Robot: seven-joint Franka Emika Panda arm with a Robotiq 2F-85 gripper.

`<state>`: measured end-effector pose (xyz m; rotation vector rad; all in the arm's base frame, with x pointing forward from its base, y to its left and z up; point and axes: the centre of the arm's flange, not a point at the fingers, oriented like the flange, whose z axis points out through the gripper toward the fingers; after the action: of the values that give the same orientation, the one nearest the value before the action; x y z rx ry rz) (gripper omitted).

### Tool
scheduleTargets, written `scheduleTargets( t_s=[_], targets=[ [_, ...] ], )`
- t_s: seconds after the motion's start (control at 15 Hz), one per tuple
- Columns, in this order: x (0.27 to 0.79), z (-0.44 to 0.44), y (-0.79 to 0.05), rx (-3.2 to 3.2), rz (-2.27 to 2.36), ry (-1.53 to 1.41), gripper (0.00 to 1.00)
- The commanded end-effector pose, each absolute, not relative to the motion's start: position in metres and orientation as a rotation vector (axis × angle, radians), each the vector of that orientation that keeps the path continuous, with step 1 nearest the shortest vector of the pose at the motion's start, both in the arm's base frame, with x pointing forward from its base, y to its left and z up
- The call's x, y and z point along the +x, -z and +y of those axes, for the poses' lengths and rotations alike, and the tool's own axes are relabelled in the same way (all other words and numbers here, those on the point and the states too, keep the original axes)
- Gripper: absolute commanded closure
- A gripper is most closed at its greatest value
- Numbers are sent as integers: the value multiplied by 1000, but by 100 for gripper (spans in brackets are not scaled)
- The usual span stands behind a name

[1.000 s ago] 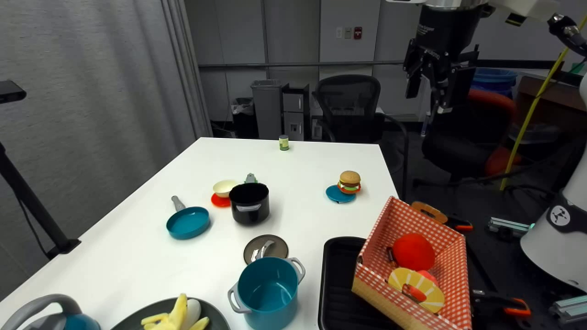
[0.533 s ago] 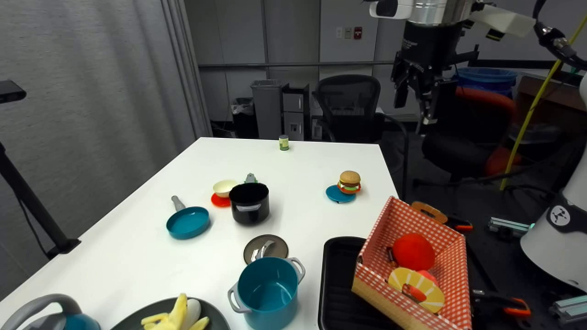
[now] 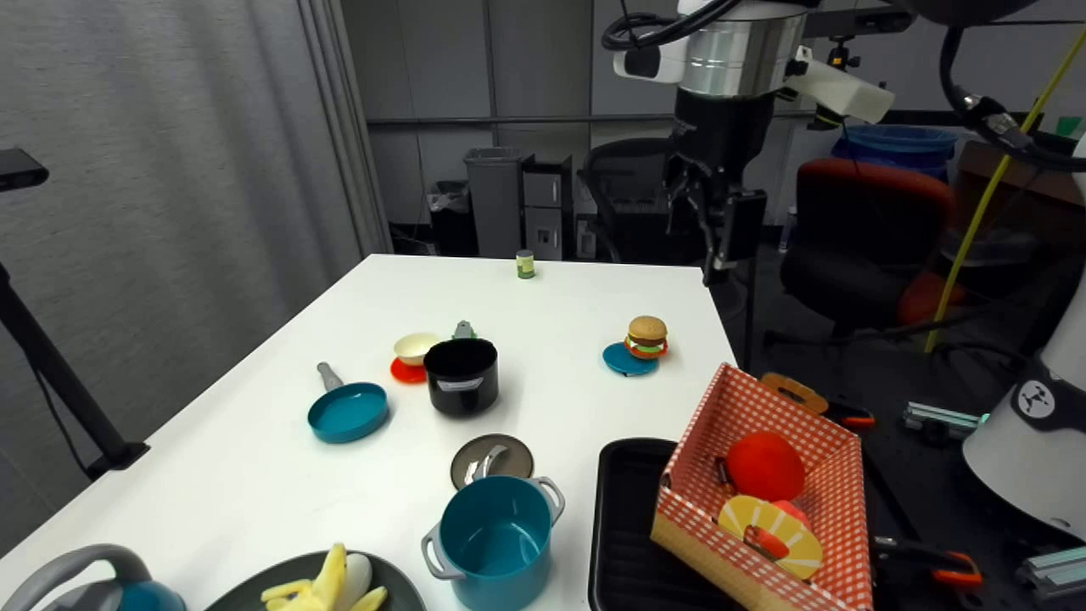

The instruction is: Place the lid on top of the blue pot

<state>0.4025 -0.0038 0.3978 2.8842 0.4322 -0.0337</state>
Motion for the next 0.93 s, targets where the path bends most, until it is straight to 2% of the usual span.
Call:
scheduleTargets(
  t_s=[0.0, 0.87],
  targets=[
    [440, 7, -383, 2903, 457, 33, 0],
    [585, 35, -344, 3039, 113, 9, 0]
  ],
)
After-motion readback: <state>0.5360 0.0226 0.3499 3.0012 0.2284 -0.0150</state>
